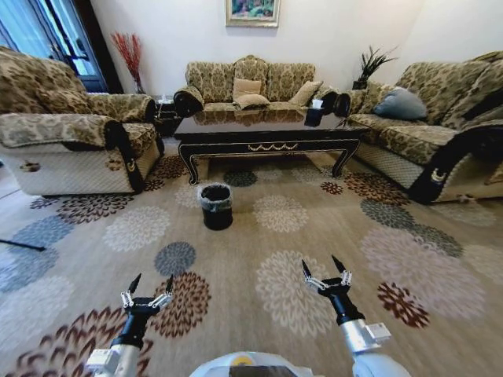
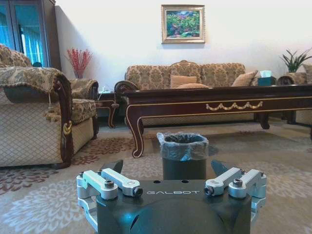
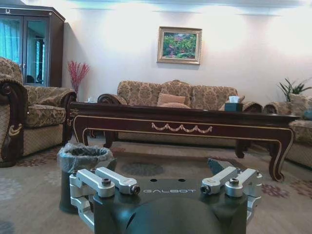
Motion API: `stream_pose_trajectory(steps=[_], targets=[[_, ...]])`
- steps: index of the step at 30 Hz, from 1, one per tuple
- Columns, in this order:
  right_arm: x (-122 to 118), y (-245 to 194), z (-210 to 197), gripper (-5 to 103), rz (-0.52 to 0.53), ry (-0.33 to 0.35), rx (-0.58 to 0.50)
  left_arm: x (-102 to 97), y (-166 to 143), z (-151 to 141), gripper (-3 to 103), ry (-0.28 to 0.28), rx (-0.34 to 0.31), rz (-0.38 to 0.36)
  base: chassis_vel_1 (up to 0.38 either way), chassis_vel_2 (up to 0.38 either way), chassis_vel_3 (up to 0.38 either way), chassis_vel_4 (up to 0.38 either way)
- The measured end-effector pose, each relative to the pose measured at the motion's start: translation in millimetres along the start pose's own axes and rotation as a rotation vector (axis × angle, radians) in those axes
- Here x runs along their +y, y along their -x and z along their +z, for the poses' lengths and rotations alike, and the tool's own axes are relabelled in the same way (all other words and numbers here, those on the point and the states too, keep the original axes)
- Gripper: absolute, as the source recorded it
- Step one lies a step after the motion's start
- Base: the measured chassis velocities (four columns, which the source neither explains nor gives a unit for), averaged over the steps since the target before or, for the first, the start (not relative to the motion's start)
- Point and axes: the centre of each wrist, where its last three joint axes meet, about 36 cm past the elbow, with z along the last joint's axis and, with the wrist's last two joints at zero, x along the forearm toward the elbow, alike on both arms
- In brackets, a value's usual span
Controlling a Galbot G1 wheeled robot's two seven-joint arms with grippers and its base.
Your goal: Move to the front of the table and pick up the trash from the floor, then place it into the trash bin.
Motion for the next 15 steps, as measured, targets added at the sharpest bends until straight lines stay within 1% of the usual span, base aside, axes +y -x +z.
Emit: stream_pose_trajectory(steps=[5, 15], targets=[[0.0, 0.0, 0.0, 100, 0.000, 0.000, 0.000, 0.0, 0.0, 0.0, 100, 0.000, 0.000, 0.000, 0.244, -0.256, -0.265, 0.234], [0.0, 0.0, 0.0, 100, 0.000, 0.000, 0.000, 0.0, 0.0, 0.0, 100, 0.000, 0.000, 0.000, 0.195, -0.195, -0.202, 0.201]])
